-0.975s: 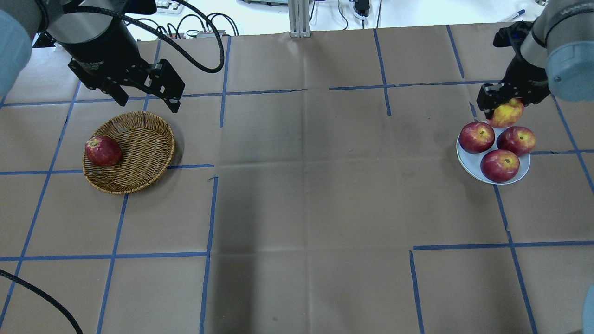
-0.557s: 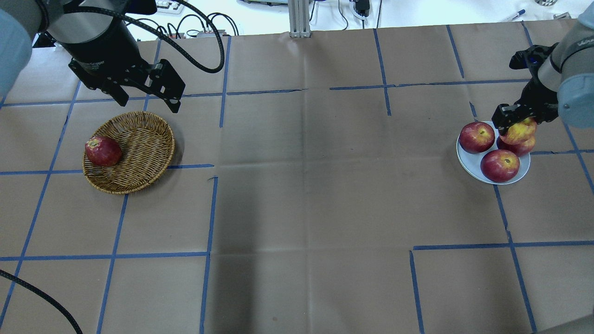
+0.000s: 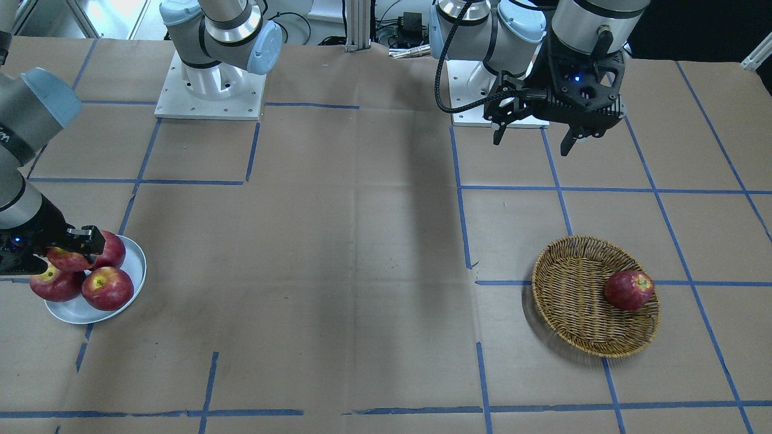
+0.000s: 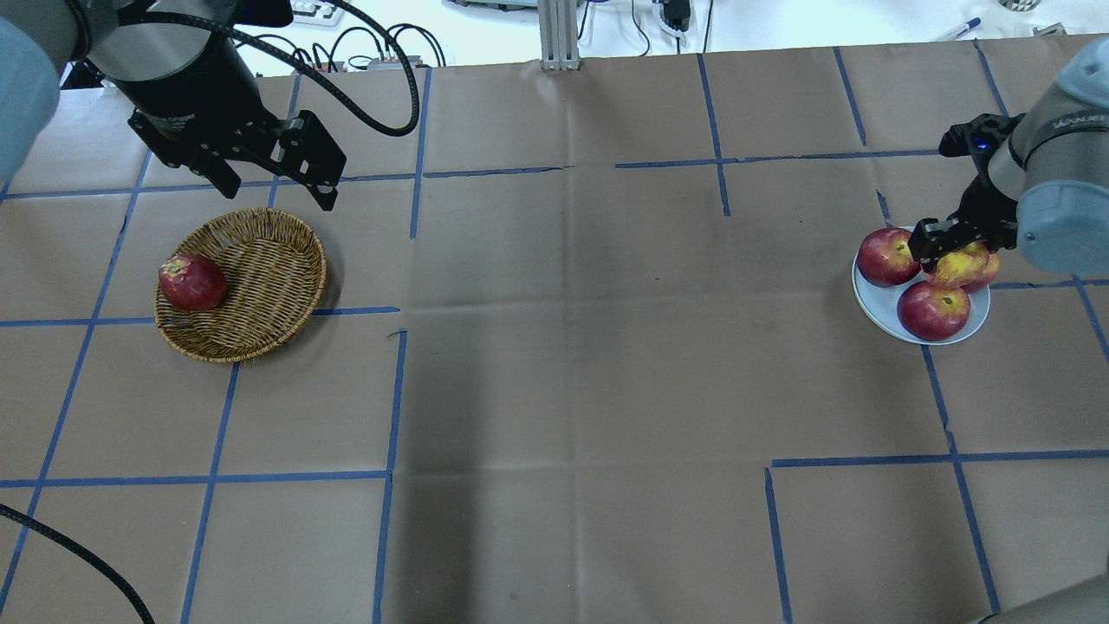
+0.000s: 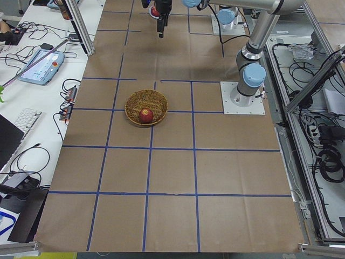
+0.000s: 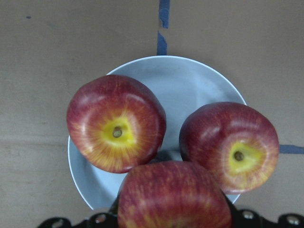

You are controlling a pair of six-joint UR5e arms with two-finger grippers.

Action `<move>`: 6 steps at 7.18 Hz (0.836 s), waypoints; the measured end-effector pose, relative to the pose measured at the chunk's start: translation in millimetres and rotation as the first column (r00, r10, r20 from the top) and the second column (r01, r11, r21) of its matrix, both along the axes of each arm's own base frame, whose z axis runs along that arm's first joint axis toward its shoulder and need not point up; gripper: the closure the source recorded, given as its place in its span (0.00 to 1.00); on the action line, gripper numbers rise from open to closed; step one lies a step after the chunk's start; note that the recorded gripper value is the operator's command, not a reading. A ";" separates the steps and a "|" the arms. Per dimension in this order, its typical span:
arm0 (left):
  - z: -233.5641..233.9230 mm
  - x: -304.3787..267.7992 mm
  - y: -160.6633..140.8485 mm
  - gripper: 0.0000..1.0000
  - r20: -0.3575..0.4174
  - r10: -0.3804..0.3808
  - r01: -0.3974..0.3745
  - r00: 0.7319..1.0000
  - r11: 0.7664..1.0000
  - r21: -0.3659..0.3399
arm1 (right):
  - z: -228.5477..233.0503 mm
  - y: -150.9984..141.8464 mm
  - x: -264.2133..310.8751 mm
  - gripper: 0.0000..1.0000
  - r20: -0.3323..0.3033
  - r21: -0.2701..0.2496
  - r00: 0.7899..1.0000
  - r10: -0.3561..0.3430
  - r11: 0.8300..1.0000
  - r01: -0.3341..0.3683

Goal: Transfer apple from basket to plate
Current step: 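Lower the apple onto the plate among the other apples, then open the right gripper and raise it away from the plate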

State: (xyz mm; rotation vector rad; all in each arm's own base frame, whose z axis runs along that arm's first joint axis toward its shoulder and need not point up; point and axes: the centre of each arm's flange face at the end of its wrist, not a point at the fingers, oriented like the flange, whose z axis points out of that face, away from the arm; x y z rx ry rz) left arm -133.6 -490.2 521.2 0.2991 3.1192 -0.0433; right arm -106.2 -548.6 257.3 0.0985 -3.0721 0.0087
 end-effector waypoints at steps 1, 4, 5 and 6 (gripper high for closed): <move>0.0 0.0 0.0 0.01 0.000 0.000 0.000 1.000 1.000 0.000 | -2.5 -1.5 -1.1 0.59 -0.002 -0.004 1.000 -0.001 1.000 0.001; -0.6 -0.2 -0.4 0.01 -0.001 0.000 0.000 1.000 1.000 0.001 | -4.1 -4.5 -2.8 0.00 -0.009 -0.017 1.000 -0.003 1.000 0.002; -0.7 -0.2 -0.5 0.01 -0.002 0.000 0.000 1.000 1.000 0.001 | -3.1 -5.7 -3.4 0.00 -0.011 -0.022 1.000 -0.004 1.000 0.004; -0.7 -0.2 -0.5 0.01 -0.002 0.000 0.000 1.000 1.000 0.001 | -0.8 -7.2 -4.0 0.00 -0.014 -0.027 1.000 -0.007 1.000 0.007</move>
